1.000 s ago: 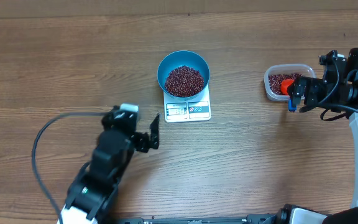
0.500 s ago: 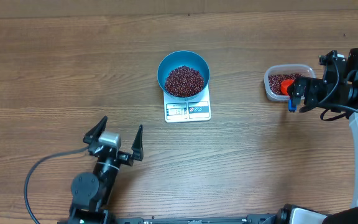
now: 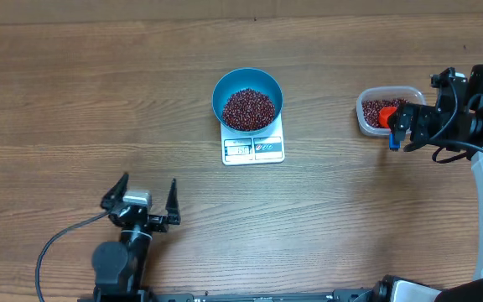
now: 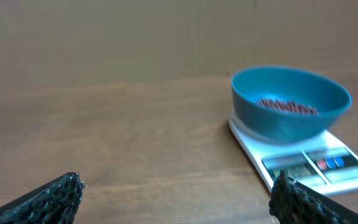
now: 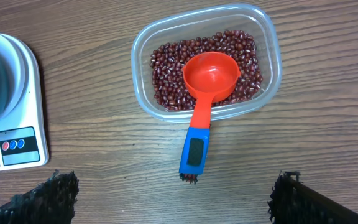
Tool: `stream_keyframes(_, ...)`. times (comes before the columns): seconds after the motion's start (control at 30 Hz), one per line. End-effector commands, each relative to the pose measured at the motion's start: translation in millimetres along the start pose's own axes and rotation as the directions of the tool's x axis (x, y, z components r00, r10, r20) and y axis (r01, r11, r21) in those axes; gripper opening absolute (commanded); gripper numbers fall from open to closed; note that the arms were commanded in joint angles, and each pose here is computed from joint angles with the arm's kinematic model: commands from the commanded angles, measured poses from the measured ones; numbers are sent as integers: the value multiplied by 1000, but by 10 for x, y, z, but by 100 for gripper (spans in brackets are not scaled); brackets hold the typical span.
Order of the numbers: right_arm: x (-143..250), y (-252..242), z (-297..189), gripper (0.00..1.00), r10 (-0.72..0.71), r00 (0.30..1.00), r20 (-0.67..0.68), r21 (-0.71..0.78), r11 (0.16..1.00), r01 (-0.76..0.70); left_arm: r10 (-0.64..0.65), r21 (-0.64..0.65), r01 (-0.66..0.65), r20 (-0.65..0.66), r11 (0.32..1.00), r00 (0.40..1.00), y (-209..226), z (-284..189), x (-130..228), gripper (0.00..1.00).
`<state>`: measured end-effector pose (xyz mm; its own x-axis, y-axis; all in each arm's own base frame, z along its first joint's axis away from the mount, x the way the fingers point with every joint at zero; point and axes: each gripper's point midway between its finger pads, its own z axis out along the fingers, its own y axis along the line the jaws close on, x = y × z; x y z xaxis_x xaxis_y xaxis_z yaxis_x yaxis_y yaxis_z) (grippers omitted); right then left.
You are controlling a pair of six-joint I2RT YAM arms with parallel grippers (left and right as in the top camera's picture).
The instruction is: Scoop item into bowl and weigh 150g on scale
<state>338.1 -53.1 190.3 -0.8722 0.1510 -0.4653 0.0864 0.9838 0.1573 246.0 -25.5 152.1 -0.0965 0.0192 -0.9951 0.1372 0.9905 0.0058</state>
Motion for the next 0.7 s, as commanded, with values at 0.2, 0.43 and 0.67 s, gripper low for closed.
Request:
stream_keyframes(0.2,-81,-2,-76,100,-8,1000,30,7,1000,7,59,-30,-59,25,998,998,59,-22,-46,99)
stream_keyframes(0.43,-81,-2,-76,100,-8,1000,30,7,1000,7,60,-30,-59,28,998,998,59,-23,-55,100)
stream_keyframes(0.67,-81,-2,-76,100,-8,1000,30,7,1000,7,60,-29,-59,26,998,998,58,-21,-51,99)
